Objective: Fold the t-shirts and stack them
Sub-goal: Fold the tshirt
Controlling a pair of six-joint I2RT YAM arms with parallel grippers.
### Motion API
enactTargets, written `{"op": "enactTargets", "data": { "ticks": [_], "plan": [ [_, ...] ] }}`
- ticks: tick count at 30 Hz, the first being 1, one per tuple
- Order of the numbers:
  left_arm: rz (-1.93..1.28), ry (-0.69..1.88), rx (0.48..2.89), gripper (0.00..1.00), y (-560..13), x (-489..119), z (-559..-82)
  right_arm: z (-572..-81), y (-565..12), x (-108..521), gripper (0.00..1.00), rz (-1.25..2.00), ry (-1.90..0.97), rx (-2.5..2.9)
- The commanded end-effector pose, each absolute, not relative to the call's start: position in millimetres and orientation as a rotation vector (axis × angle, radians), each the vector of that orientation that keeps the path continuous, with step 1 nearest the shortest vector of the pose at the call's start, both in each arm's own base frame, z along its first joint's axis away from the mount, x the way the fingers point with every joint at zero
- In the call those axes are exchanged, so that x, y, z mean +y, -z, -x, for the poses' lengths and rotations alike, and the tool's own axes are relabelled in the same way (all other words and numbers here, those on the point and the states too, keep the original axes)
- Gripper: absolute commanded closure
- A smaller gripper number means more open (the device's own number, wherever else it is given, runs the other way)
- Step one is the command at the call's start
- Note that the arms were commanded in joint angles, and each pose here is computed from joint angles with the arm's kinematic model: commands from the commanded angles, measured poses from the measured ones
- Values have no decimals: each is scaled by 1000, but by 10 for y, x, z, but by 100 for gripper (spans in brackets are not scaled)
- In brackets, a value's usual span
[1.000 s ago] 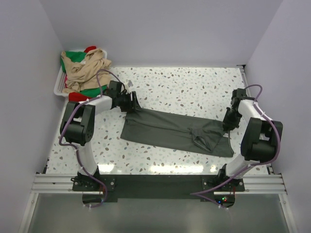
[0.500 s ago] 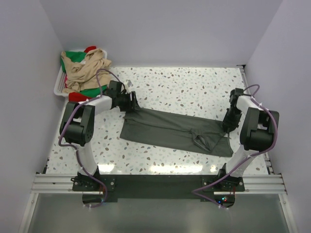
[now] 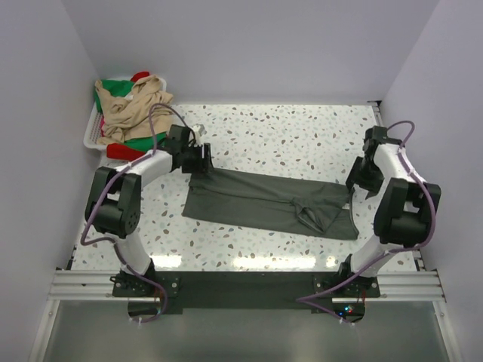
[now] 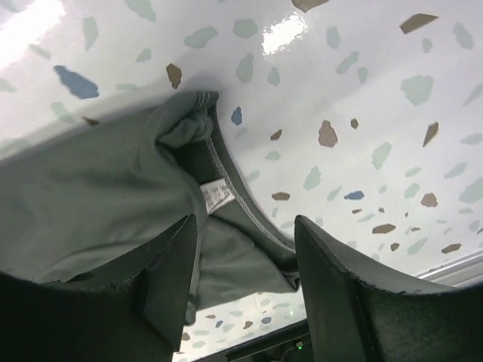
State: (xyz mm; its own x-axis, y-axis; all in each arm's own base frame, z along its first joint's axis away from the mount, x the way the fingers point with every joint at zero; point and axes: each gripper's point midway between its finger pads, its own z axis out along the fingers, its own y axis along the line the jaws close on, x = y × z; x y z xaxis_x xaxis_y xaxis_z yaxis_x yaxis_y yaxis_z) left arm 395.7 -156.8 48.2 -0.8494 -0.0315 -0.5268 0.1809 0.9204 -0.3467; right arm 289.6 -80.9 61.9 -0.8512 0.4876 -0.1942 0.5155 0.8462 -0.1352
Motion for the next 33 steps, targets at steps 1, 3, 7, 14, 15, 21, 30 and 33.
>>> {"op": "enactTargets", "data": {
  "ticks": [1,3,7,14,15,21,30,33],
  "plan": [
    [-179,516,2440,34,-852,-1645,-3943,-2935,-1071,-728,41,-769,232,2756],
    [-197,532,2419,34,-911,-1695,-3893,-2908,-1106,-568,41,-759,153,2736],
    [-219,591,2438,34,-811,-1786,-3742,-2858,-988,-179,41,-695,41,2760],
    [-221,678,2508,34,-471,-1843,-3493,-2830,-541,209,41,-714,-110,2828],
    [-220,679,2517,34,-430,-1836,-3461,-2829,-476,220,41,-720,-114,2844],
    [-208,612,2591,34,-242,-1726,-3351,-2963,-231,175,42,-720,-61,2895],
    [-163,593,2649,34,-230,-1614,-3048,-3479,84,154,43,-704,39,2947],
    [-153,637,2671,34,-223,-1638,-2901,-3753,152,140,43,-704,63,2953]
  ]
}}
